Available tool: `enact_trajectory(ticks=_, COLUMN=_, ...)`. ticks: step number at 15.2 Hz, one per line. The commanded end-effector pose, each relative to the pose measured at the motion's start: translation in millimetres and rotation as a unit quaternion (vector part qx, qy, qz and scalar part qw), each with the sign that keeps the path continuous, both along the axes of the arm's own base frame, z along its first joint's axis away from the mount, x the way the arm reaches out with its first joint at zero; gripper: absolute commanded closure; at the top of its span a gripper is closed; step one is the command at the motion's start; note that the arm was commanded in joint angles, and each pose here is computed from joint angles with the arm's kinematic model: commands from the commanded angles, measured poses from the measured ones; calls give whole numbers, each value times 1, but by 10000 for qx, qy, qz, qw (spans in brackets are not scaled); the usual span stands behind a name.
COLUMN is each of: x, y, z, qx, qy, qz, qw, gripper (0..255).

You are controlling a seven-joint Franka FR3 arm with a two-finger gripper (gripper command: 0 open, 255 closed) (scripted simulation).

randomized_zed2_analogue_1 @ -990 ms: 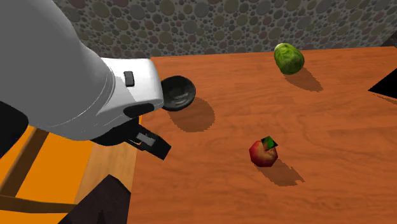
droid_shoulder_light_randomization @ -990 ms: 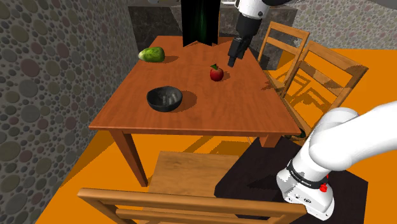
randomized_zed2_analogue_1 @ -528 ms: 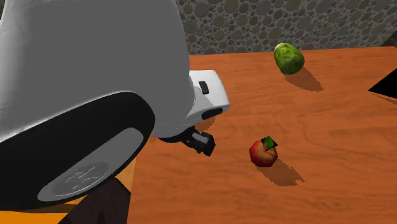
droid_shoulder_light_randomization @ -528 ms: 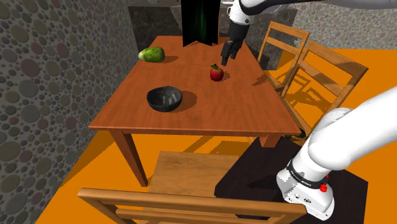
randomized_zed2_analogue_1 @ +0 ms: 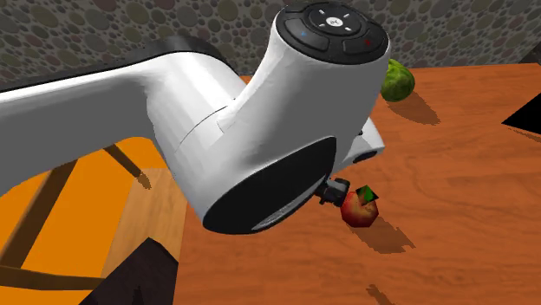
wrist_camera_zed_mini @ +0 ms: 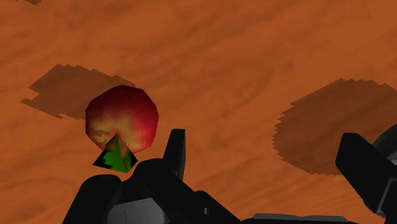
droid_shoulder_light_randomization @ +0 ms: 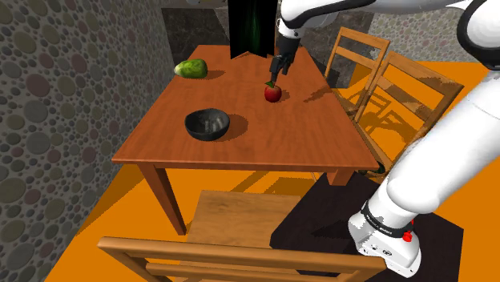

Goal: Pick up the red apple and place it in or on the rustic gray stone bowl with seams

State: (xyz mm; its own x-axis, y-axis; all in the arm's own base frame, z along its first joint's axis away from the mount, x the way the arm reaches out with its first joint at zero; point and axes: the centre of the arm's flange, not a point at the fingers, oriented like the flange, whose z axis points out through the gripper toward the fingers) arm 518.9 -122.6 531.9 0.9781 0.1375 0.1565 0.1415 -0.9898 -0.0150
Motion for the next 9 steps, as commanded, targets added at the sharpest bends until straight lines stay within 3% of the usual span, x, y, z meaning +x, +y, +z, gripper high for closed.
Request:
enact_trajectory(ticks=1, x=19, y=-17, z=-8, qx=-8, qy=1, qz=-20, qw=10000, gripper=0)
enact_trajectory(ticks=9, x=94, y=-79, z=-48, qx=-23, qy=18, qz=-109, qw=9999, gripper=0)
